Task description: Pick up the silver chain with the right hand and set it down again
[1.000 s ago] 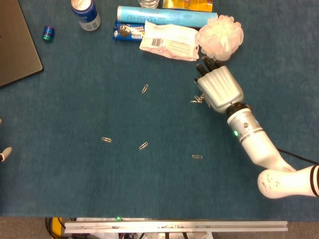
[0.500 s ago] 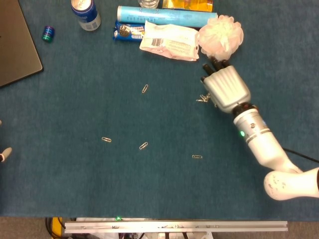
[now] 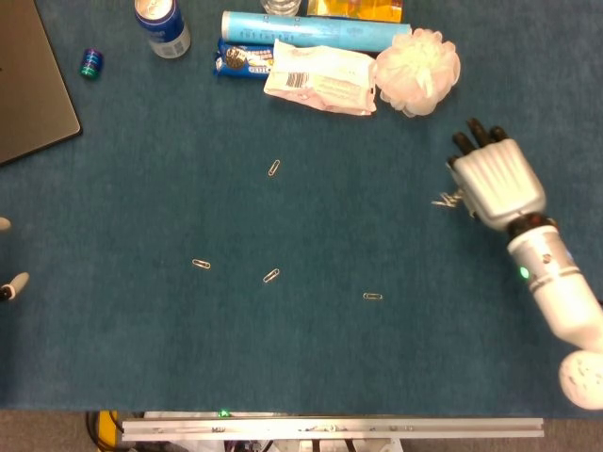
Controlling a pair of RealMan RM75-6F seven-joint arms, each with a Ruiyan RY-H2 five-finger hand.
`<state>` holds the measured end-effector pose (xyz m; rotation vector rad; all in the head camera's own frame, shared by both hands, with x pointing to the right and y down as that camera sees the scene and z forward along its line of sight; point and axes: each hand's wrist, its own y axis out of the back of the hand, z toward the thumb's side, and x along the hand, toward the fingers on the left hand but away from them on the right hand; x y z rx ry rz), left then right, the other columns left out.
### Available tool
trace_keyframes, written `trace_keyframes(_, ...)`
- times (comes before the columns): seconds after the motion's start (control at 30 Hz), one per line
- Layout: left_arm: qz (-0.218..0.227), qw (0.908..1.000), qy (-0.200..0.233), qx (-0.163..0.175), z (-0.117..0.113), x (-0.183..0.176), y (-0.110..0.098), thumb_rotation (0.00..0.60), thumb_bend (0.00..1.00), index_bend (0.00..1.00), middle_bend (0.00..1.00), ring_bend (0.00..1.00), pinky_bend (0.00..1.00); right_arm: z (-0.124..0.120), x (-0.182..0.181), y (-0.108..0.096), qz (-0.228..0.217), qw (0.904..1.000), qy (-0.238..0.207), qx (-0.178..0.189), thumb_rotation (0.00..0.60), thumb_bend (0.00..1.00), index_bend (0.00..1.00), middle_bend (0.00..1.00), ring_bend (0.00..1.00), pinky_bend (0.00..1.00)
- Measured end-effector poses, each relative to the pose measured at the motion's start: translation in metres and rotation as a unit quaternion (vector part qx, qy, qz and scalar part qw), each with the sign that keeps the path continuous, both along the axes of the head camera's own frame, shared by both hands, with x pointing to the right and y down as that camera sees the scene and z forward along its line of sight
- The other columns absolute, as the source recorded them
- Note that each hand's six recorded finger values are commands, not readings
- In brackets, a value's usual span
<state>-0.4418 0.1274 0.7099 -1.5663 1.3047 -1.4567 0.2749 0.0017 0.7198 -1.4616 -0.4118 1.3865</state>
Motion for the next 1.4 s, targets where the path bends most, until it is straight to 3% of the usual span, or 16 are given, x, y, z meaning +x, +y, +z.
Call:
trace_keyframes(0.47,0.013,0.9999,-0.008,0.0,-0.005,0.011,-0.007,0.6,0.11,0.34,0.21,0.22,0.48,-0.002,0.04,0.025,0.024,0.9995,0.017,-0.014,0.6,0.34,0.6,0.26,0.1,0.25)
trace_keyframes(0.87,0.013,0.9998,-0.011,-0.002,-0.006,0.011,-0.008,0.6,0.11,0.34,0.21,0.22,0.48,0.003,0.05,0.032,0.036,0.9989,0.018,-0.026,0.6,0.34,0.59,0.26,0.1,0.25)
trace_keyframes(1.4,0.015,0.9998,-0.013,-0.001,-0.008,0.012,-0.009,0.6,0.11,0.34,0.21,0.22,0.48,0.0,0.062,0.036,0.051,0.998,0.017,-0.033,0.6,0.25,0.36,0.26,0.1,0.25)
